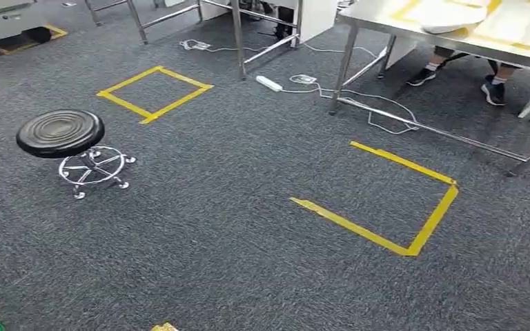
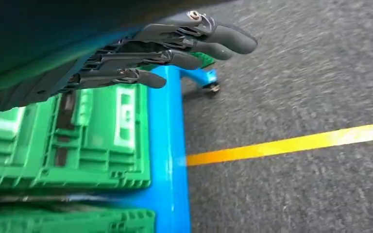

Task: Take the parts from the cabinet and place them on the table.

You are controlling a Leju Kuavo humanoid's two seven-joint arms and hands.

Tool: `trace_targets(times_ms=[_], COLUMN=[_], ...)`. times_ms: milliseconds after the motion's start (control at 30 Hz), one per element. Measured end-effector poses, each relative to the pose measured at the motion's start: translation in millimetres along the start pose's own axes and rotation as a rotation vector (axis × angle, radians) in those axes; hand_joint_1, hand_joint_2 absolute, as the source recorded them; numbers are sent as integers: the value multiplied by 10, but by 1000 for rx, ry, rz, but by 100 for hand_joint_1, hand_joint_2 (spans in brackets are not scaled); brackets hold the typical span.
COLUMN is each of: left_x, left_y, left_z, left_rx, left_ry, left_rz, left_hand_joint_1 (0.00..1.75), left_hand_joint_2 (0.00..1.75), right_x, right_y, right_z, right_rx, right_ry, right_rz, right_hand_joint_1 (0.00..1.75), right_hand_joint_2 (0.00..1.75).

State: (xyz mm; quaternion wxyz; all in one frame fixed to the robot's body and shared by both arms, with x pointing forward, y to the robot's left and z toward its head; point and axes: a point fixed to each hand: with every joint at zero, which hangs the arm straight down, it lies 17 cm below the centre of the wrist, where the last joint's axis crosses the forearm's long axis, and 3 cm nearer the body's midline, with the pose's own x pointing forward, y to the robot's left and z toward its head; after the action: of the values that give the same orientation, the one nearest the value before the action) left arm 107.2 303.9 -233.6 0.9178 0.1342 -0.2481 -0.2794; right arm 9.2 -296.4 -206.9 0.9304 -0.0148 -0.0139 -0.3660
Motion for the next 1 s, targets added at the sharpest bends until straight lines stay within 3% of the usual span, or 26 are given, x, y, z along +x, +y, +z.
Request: trace_targets(times_ms=[1000], left_x=[-9], left_y=[-19], left_z=[-84], left_rx=[-25], left_ry=[48], left_rz=[104], left_hand_joint_1=[0], left_hand_joint_2=[0], right_x=[55], right_y=[-62], right_z=[-93], right_rx=[-35], right_ry=[-9], right_rz=[9], right_hand_joint_1=[0], right_hand_joint_2=[0])
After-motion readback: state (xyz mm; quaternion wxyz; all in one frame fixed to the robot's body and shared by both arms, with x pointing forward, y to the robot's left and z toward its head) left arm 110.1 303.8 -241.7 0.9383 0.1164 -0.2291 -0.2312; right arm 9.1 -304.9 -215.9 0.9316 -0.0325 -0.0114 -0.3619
